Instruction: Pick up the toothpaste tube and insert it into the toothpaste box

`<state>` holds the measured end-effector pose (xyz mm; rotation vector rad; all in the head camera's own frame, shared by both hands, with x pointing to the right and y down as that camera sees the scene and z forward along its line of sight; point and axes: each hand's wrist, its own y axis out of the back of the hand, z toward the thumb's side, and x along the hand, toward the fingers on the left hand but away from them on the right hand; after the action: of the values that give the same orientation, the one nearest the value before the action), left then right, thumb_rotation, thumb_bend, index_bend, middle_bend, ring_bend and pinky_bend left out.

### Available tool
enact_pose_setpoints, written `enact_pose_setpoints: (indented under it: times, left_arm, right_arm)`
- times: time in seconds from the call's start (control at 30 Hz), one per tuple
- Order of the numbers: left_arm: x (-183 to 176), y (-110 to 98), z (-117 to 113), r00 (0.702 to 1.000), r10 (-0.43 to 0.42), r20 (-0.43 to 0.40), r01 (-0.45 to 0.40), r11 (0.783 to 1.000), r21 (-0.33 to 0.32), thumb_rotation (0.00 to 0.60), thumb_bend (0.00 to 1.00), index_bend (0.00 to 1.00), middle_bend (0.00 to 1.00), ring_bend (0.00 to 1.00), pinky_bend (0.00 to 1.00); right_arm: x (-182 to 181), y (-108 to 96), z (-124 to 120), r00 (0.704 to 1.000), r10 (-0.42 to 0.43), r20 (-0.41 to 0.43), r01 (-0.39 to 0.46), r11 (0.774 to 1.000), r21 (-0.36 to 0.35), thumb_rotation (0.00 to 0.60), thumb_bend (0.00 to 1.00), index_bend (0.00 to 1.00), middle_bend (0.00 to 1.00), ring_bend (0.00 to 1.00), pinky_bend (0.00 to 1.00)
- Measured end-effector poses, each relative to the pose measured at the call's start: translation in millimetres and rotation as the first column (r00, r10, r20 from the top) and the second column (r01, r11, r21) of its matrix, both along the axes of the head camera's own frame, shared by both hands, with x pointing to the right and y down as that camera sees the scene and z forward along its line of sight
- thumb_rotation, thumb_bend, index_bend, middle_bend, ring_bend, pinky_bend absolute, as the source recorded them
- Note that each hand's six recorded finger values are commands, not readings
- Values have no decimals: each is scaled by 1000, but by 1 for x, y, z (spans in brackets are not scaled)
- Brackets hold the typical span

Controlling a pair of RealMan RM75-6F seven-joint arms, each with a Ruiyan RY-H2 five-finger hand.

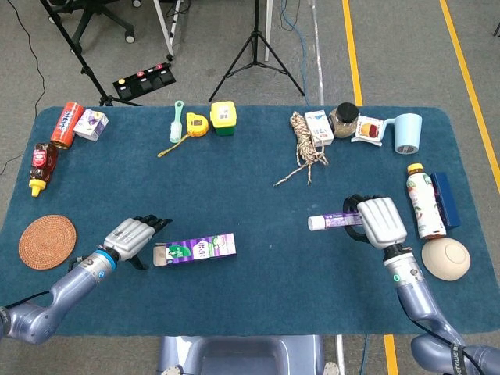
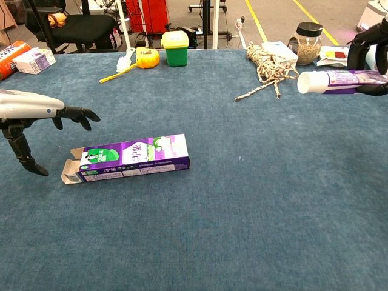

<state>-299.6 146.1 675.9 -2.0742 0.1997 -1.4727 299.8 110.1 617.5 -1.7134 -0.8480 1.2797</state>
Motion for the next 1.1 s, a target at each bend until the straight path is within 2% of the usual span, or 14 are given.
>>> enact_pose_setpoints:
  times: [0.23,0.53,0.67,0.83,1.1]
  left_arm:
    - [2,7,-3,999,17,35,-16,999,-32,600,10,10,195,83,181]
    - [10,24,-12,997,33,71,-24,993,-119,600,10,10,195,84,180]
    - [14,29,-18,998,42,56,-34,990,-137,600,10,11,201,83,181]
    - [22,42,-25,998,64,19,-59,980,-191,600,10,10,205,84,181]
    - [36,51,-35,995,84,-51,-93,971,-221,600,9,19,205,84,181]
  right_arm:
    - [0,0,0,1000,4,3,-4,1000,-2,600,463,609,618,574,530]
    - [0,0,0,1000,5,3,-5,1000,-2,600,461,609,618,574,529]
    - [0,-1,0,1000,6,3,-6,1000,-1,600,463,609,618,574,530]
    - [-1,0,0,1000,6,4,-6,1000,-1,600,463,609,618,574,530]
    - [-2,1,1,1000,6,4,-6,1000,-6,600,467,609,617,574,530]
